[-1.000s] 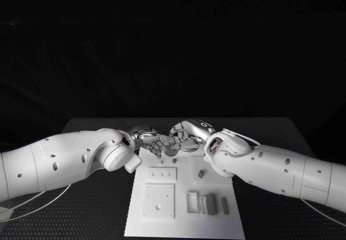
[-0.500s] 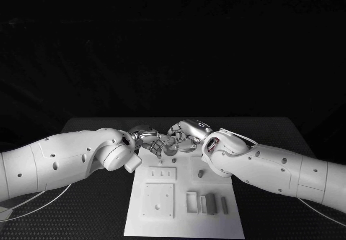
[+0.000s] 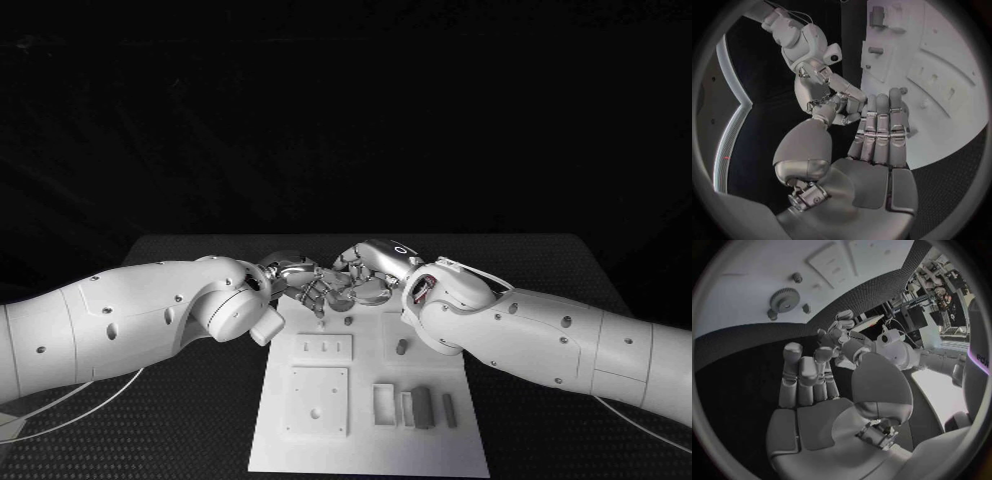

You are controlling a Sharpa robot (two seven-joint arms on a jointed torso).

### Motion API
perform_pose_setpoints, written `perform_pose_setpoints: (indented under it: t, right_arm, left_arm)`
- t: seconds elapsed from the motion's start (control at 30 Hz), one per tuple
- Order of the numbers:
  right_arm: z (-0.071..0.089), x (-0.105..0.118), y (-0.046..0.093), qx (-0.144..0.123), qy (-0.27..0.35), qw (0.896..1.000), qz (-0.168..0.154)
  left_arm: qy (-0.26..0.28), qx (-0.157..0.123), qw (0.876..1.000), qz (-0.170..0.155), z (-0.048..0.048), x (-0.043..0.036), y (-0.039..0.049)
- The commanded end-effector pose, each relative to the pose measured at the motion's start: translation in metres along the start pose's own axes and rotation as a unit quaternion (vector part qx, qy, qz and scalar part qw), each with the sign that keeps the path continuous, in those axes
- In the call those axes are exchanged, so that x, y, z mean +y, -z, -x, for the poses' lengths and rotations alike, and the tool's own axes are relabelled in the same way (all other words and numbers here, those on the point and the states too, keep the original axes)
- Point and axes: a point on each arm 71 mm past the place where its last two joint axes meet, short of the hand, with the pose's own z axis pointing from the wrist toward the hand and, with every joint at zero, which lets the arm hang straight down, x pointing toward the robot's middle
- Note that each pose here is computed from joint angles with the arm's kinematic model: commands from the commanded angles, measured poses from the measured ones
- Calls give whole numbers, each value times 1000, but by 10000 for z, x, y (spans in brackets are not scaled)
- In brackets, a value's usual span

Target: Assemble the parts on the task board

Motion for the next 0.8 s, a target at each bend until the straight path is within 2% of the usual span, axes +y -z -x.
perform_pose_setpoints:
  t: [0.03, 0.57, 0.8]
  right_arm:
    - [-32, 27, -8, 10, 4, 1000, 5]
    - [-101, 47, -14, 17, 0, 1000, 5]
    - [-99, 32, -3, 14, 2, 1000, 3]
  left_arm:
    - [7, 13, 1000, -8, -46, -37, -3]
    - [6, 19, 1000, -8, -71, -47, -4]
    - [7, 14, 1000, -3, -49, -31, 1]
